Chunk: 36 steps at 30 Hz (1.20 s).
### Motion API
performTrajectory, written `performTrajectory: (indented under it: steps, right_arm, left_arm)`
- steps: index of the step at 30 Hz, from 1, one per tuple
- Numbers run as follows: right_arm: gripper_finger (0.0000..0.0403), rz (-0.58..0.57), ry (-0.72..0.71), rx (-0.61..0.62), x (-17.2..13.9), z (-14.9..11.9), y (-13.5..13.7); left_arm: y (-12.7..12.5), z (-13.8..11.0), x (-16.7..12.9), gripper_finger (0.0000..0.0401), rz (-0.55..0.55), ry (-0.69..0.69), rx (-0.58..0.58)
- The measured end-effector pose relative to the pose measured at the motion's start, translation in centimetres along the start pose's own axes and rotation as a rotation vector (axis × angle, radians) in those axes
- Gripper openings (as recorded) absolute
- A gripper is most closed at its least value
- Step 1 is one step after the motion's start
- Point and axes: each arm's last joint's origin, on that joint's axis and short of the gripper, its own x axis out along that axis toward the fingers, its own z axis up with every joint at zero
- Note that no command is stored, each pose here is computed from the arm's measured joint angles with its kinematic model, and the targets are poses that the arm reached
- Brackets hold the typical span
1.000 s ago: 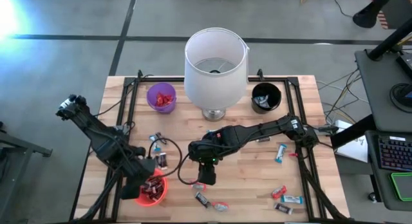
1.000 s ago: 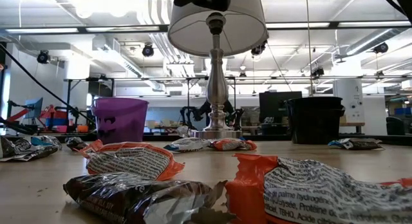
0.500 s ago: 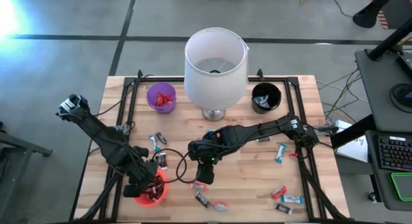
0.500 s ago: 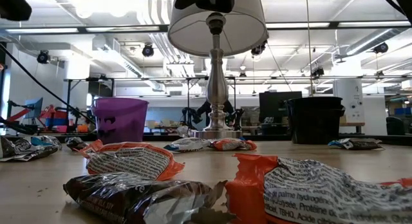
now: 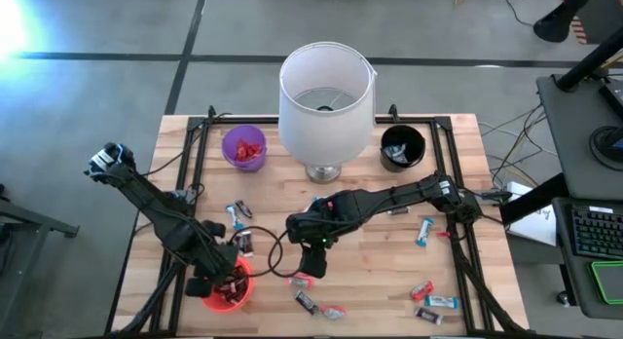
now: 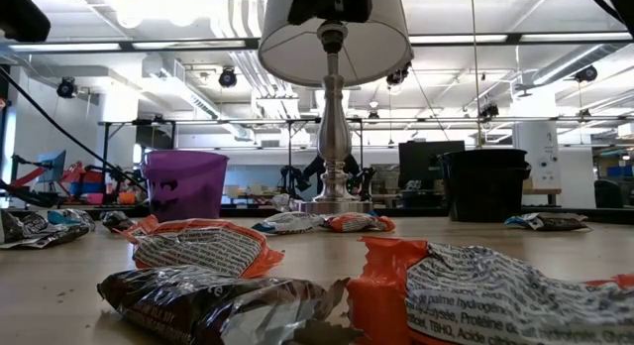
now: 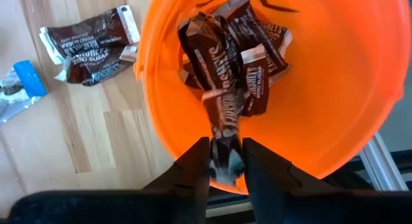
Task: Sort candy
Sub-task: Put the black chocolate into the orange bucket
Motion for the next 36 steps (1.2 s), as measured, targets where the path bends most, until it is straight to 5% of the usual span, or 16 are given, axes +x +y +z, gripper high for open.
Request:
performTrajectory:
  steps: [8,15,22,36]
  right_arm:
    - [0.0169,-0.035,0.012,0.069,0.3,-0.2,-0.2]
    - [0.0169,-0.525,0.083,0.214,0.0,-3.2,-1.8]
    - [0.0169,-0.560,0.093,0.357,0.8,-4.3,-2.5]
    - [0.0169,-0.786,0.286,0.547,6.1,-8.2,-6.7]
  left_arm:
    - [-0.1,0.0,-0.6,0.0130,0.004,-0.007,0.114]
    - [0.4,-0.3,-2.3,0.0142,0.146,-0.074,0.126]
    - [1.6,-1.4,-5.5,0.0143,0.312,-0.276,0.129]
    - [4.3,-5.0,-9.5,0.0143,0.322,-0.496,0.079]
